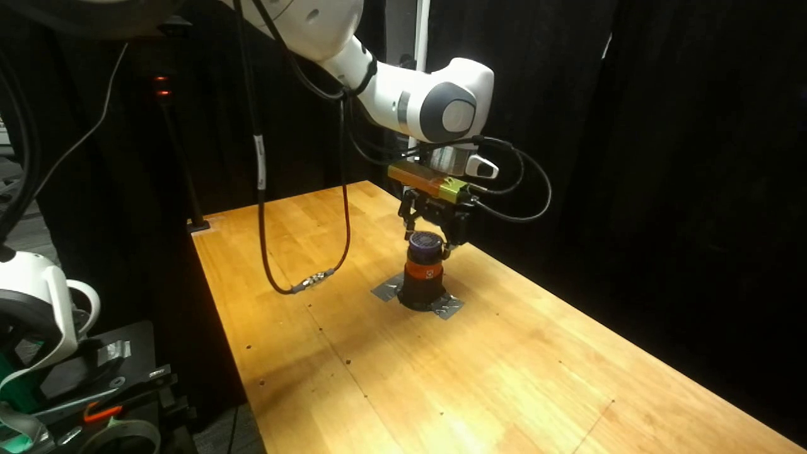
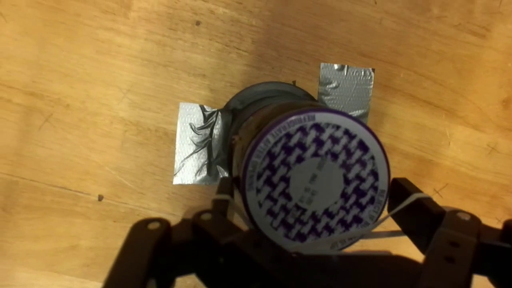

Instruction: Put the rubber band on the jar.

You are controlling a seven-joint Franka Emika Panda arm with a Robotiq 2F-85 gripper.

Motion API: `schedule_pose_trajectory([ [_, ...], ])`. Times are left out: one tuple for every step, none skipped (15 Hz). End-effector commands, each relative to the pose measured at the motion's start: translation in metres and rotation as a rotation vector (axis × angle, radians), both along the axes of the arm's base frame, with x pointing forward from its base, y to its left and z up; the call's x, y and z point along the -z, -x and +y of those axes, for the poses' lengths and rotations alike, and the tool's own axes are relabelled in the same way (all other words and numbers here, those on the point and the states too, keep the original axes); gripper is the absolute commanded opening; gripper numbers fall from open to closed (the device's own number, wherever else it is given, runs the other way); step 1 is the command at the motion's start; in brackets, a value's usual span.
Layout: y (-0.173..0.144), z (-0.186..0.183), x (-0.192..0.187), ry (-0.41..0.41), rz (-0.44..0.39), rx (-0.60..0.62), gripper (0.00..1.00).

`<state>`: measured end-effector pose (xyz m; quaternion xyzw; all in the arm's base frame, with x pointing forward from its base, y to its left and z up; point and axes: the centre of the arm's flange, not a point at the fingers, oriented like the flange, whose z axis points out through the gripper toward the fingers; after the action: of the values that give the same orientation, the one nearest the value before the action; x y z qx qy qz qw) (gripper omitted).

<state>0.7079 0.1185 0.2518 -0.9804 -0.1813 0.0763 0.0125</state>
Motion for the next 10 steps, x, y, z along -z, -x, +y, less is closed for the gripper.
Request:
schedule_pose_trajectory([
  [0.012, 0.004, -0.005, 0.051, 0.026, -0.040, 1.00],
  [0.017, 0.006, -0.008, 0.054, 0.021, -0.051, 1.00],
  [0.019, 0.007, -0.008, 0.061, 0.019, -0.055, 1.00],
  [0.025, 0.008, -0.011, 0.069, 0.019, -0.064, 1.00],
  [0.028, 0.009, -0.012, 0.076, 0.018, -0.068, 1.00],
  [0.034, 0.009, -0.013, 0.085, 0.019, -0.073, 1.00],
  [0.040, 0.008, -0.016, 0.095, 0.017, -0.073, 1.00],
  [0.048, 0.006, -0.018, 0.099, 0.021, -0.074, 1.00],
  [0.054, 0.005, -0.018, 0.106, 0.027, -0.074, 1.00],
  [0.063, 0.003, -0.019, 0.109, 0.035, -0.081, 1.00],
])
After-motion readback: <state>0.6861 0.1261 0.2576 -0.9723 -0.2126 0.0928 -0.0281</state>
